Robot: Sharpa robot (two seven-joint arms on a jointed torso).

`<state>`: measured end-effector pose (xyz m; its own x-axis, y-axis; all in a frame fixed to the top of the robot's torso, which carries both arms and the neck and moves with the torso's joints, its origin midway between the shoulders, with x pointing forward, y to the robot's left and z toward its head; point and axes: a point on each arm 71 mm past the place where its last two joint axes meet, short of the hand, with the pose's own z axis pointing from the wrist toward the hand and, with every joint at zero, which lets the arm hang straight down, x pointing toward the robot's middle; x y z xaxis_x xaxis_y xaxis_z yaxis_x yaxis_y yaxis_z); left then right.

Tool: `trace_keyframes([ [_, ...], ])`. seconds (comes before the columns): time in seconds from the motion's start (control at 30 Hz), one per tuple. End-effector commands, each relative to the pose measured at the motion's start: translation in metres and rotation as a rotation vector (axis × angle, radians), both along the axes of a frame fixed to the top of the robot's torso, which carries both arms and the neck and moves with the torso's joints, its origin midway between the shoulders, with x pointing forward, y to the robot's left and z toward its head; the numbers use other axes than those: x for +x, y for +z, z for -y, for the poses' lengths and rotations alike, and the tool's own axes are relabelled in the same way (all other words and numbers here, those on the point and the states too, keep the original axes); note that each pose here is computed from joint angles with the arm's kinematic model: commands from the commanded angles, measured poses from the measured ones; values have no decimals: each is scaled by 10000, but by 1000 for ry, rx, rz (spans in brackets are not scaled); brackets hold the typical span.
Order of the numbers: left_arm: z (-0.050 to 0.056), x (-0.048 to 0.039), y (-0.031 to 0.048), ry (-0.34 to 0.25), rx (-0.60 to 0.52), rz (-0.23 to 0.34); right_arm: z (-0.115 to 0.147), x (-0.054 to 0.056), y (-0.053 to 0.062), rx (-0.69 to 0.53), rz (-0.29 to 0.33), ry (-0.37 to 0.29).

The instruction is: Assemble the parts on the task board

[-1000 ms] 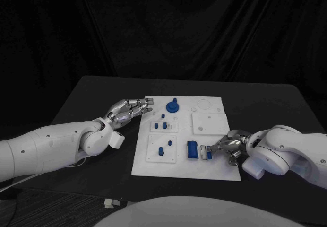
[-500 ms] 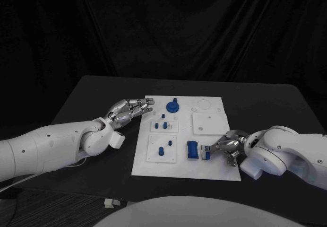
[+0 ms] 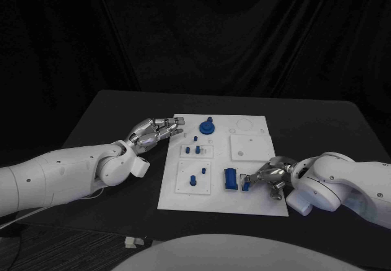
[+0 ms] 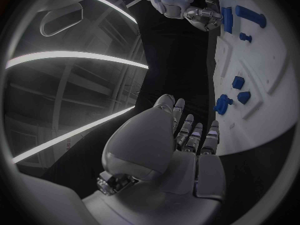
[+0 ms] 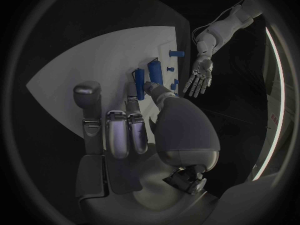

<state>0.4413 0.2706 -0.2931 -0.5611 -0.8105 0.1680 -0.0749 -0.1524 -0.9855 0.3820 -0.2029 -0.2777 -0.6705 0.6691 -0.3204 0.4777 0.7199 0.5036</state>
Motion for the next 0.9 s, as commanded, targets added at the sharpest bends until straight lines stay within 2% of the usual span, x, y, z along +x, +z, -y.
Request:
trace_keyframes([
  [0.03, 23, -3, 5, -9, -21, 3, 24, -11, -32, -26, 6, -10],
  [0.9, 38, -5, -11, -19, -20, -9, -21, -24, -19, -42, 36, 46],
])
